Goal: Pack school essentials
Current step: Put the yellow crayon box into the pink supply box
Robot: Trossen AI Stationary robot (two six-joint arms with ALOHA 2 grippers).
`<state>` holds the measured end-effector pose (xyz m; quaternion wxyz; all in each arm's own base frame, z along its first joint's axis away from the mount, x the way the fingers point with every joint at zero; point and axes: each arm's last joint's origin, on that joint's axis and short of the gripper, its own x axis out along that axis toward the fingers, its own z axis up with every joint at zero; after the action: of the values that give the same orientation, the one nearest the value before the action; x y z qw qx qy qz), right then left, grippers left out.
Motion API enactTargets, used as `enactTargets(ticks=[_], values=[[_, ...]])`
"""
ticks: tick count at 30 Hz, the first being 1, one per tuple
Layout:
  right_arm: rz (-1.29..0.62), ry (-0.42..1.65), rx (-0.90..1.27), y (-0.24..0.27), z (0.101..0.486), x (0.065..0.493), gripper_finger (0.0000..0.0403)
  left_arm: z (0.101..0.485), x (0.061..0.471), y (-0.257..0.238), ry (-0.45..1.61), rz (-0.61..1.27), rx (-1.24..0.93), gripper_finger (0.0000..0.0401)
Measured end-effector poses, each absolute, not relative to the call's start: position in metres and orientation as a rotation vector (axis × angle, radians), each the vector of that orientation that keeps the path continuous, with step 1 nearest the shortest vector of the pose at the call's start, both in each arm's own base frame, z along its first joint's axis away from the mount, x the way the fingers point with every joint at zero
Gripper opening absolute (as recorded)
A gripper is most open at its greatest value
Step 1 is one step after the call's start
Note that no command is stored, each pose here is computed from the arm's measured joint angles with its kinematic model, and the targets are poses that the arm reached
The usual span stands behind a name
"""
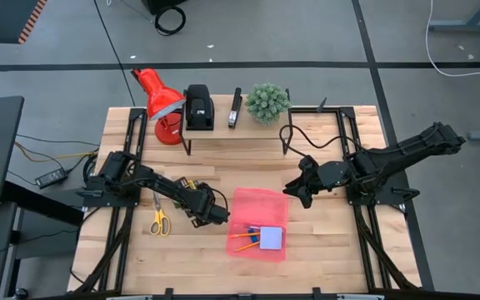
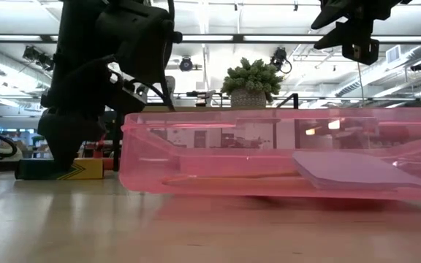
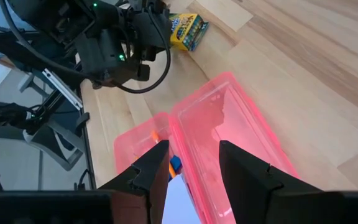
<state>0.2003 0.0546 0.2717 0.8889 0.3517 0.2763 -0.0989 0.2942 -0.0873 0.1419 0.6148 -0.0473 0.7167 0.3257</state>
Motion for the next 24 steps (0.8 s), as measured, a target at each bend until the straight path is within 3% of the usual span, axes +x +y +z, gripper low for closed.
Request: enactTargets(ticks=[5, 14, 24], values=[[-0.209, 0.581, 0.728, 0.0544, 0.2711, 0.1998, 0.0147, 0.1410, 0.2970, -0.0881, 1.625, 0.729, -0.108, 0.0132], [-0.168, 0.619, 0.738, 0.0559, 0.2700, 0.1990, 0.0147, 0.1404, 0.2989, -0.0886, 1.613, 0.713, -0.116, 0.0014], [-0.115, 0.662, 0.757, 0.0576, 0.2693, 0.1982, 0.0147, 0.1415, 0.2966, -0.0884, 1.635, 0.731, -0.119, 0.0005]])
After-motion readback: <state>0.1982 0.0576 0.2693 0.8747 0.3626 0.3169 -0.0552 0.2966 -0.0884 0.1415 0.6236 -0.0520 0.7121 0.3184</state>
